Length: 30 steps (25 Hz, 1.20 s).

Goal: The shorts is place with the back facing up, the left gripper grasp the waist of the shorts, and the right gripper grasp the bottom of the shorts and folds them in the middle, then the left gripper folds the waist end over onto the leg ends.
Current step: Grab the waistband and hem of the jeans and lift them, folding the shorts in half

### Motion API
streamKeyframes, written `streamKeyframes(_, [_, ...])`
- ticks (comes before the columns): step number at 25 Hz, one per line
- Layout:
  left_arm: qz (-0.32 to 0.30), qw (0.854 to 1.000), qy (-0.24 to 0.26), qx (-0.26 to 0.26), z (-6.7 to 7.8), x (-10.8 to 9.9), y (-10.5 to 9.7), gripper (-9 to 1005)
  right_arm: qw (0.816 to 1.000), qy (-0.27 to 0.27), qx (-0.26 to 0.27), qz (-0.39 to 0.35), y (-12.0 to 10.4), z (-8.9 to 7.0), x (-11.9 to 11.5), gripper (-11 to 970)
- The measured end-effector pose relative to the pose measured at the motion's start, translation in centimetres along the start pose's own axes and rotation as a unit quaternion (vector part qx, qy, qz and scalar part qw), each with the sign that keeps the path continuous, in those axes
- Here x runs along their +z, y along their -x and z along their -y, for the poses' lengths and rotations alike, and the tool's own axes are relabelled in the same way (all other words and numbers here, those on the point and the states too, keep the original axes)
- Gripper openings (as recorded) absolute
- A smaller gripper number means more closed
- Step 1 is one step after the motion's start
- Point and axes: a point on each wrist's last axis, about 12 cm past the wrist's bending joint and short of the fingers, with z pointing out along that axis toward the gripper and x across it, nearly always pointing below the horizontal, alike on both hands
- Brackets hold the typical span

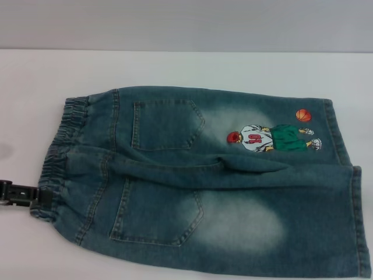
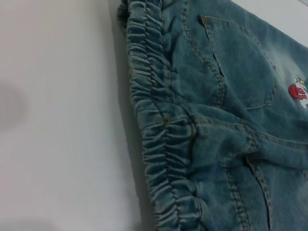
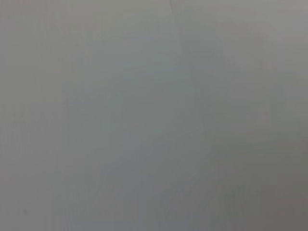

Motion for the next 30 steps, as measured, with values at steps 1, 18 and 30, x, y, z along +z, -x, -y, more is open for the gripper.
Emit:
streamKeyframes(1, [0.002, 1.0, 0.002, -0.001, 0.0, 0.1, 0.0, 774, 1.0, 0.001, 0.0, 0.0, 0.0, 0.0, 0.0, 592])
streamKeyframes(18, [-0.023, 0.999, 0.026, 0.0, -0.4, 1.2, 0.2, 768, 1.0, 0.005, -0.002, -0.005, -0.1, -0.1, 0.0, 591])
streamKeyframes(30, [-0.036, 0.999, 0.007, 0.017, 0.7, 1.6, 1.2, 764, 1.0, 0.003, -0.003, -0.008, -0.1, -0.1, 0.3, 592])
